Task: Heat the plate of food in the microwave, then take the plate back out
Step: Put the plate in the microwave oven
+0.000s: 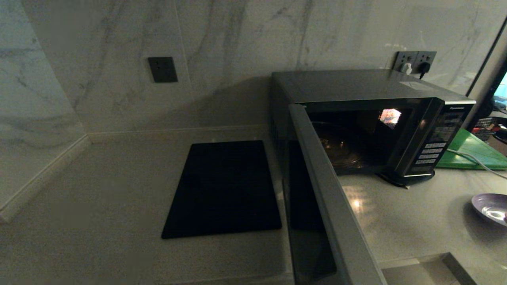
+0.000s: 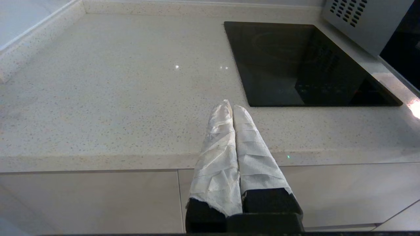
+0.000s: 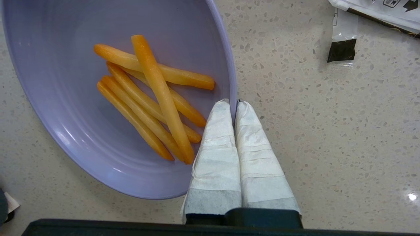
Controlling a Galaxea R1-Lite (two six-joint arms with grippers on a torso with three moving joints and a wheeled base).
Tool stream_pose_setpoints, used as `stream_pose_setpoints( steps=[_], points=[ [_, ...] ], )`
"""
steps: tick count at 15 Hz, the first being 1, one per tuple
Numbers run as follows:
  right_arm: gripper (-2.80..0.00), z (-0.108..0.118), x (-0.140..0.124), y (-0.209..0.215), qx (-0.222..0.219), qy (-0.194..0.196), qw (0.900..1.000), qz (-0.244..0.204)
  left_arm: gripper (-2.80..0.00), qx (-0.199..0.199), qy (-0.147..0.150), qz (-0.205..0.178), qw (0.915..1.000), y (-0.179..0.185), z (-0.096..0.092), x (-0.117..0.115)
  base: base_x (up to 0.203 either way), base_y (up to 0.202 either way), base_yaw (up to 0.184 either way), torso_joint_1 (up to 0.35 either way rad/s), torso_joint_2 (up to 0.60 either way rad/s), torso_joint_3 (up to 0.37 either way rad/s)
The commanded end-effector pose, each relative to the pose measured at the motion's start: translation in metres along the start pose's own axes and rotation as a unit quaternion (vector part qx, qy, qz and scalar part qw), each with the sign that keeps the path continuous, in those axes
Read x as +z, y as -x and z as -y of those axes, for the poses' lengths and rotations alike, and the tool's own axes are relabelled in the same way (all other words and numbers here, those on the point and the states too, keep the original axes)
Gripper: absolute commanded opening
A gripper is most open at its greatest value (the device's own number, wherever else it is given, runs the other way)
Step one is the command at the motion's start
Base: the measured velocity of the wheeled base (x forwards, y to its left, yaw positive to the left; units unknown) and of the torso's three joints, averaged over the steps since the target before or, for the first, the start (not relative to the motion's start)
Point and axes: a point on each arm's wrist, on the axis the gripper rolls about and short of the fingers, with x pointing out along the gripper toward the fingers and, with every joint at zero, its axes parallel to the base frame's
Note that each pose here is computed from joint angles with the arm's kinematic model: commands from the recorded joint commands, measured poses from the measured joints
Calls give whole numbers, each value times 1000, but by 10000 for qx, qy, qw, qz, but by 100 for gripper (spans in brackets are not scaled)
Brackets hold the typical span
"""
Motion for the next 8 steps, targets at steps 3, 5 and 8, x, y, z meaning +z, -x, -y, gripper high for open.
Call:
stream_pose_setpoints(
  steps=[3, 5, 8],
  points=[
    [-280, 0, 0, 2, 8, -16, 10000, 10, -280, 3, 6, 7, 10000, 0, 0, 0, 0, 0, 0, 0, 0, 0],
    [-280, 1, 0, 6, 33, -25, 10000, 57, -280, 3, 6, 7, 10000, 0, 0, 0, 0, 0, 0, 0, 0, 0],
    [-280, 1, 0, 12, 95, -26, 9999, 117, -280, 3, 6, 7, 10000, 0, 0, 0, 0, 0, 0, 0, 0, 0]
  ],
)
